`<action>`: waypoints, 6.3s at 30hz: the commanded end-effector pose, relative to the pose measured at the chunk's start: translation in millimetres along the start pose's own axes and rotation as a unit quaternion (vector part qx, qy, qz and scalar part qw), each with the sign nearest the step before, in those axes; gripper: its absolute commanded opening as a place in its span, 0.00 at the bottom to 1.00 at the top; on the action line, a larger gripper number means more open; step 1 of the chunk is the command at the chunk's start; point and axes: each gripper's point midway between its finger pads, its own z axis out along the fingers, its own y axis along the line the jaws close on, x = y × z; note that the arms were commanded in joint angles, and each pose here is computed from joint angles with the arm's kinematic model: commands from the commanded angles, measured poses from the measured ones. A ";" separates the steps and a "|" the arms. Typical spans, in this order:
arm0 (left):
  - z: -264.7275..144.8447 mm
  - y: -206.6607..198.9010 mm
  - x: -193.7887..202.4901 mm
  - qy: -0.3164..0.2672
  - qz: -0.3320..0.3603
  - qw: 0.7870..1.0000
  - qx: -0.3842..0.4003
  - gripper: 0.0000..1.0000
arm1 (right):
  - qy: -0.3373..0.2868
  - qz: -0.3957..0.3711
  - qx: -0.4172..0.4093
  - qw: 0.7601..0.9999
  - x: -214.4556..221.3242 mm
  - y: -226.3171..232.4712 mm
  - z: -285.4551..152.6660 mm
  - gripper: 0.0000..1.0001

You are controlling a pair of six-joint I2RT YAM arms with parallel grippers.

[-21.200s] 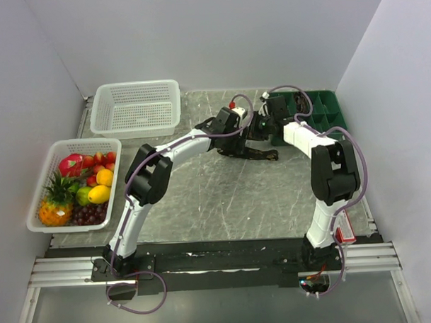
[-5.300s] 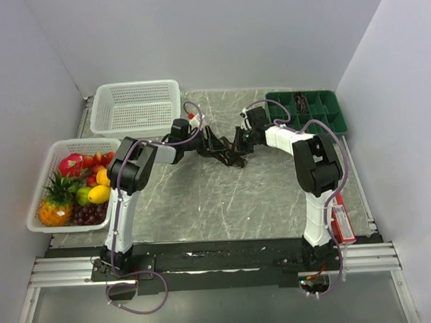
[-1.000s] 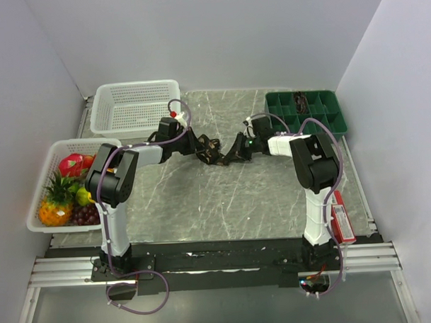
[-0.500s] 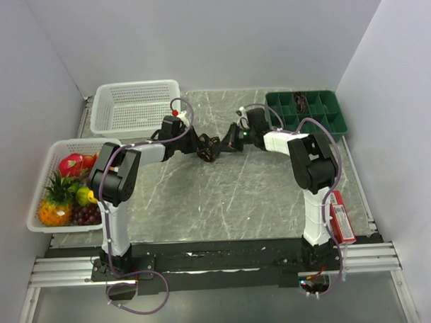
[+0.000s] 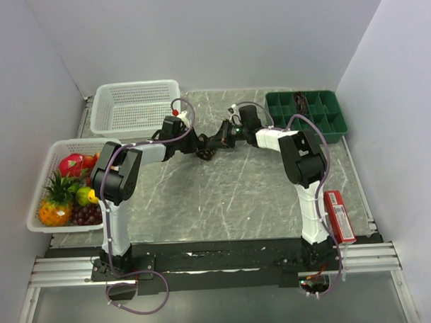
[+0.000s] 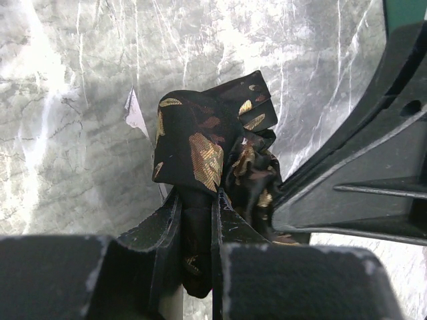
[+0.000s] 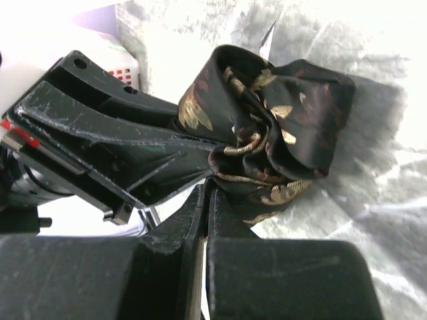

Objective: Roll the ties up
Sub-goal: Roll the tie at the center of the board, then pick up the tie at the center of the board.

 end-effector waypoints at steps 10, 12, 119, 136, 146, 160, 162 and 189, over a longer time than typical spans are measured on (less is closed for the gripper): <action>2.5 -29.2 22.1 0.033 0.036 0.996 0.068 0.04 | -0.012 -0.006 0.014 1.000 -11.0 -11.4 38.7 0.42; 2.0 -30.5 23.3 0.036 0.037 0.996 0.072 0.04 | -0.006 0.006 0.041 0.999 -7.5 -20.2 40.3 0.60; 1.3 -12.8 28.4 -0.016 -0.134 0.990 0.037 0.89 | -0.028 0.017 0.108 0.994 35.3 9.7 2.6 0.76; 12.9 4.8 33.2 0.006 -0.103 0.995 -0.015 0.40 | 0.018 0.005 0.090 0.996 33.9 23.4 24.8 0.76; 8.9 1.0 34.9 -0.004 -0.106 0.994 0.008 0.01 | -0.013 0.002 0.090 0.996 12.2 23.5 8.6 0.77; -6.7 -25.7 18.1 -0.032 -0.070 0.992 0.101 0.01 | -0.122 -0.066 0.033 0.990 -7.7 27.2 -103.2 0.91; -11.9 -36.0 13.4 -0.038 -0.062 0.988 0.135 0.01 | -0.136 -0.061 0.013 0.989 -10.2 28.8 -115.2 0.92; -81.8 -135.4 -13.7 -0.064 -0.026 0.922 0.381 0.01 | -0.078 -0.077 -0.095 0.989 28.0 50.2 -73.3 0.85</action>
